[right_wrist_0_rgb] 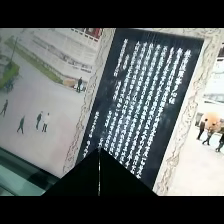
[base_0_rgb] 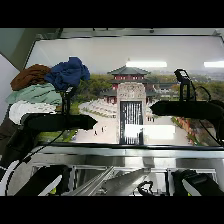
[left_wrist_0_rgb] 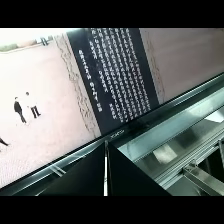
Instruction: Fold the shirts.
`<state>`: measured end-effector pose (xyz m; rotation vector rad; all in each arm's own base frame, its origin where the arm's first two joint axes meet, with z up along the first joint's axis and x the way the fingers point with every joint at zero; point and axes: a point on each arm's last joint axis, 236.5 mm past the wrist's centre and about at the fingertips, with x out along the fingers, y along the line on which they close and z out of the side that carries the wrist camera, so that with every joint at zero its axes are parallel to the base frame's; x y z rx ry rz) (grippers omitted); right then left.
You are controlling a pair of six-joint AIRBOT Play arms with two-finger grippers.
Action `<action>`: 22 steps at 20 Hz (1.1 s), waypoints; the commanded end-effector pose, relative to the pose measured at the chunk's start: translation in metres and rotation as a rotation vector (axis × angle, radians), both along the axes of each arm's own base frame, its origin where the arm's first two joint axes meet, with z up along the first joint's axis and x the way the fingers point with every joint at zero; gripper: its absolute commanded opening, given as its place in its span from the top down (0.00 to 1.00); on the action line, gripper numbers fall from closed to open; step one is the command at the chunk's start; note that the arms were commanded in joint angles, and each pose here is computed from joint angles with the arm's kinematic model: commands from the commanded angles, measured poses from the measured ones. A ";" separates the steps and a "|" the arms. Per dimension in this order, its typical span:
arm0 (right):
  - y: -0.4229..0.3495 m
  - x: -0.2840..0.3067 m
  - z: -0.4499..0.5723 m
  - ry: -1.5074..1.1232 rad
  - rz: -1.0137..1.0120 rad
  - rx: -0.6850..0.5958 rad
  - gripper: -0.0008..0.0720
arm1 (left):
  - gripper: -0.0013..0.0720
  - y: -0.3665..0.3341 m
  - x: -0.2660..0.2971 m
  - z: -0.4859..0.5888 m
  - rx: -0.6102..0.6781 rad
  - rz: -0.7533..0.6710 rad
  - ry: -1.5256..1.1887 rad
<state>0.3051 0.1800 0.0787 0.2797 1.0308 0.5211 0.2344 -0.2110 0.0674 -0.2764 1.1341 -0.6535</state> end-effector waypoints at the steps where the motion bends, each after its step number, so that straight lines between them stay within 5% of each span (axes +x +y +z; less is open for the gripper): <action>1: 0.000 0.000 -0.001 0.001 -0.001 -0.001 0.96 | 0.97 0.001 0.000 -0.001 0.002 0.000 0.002; 22: 0.000 0.000 -0.001 0.003 -0.001 0.000 0.96 | 0.97 -0.002 0.017 0.008 -0.028 0.045 -0.064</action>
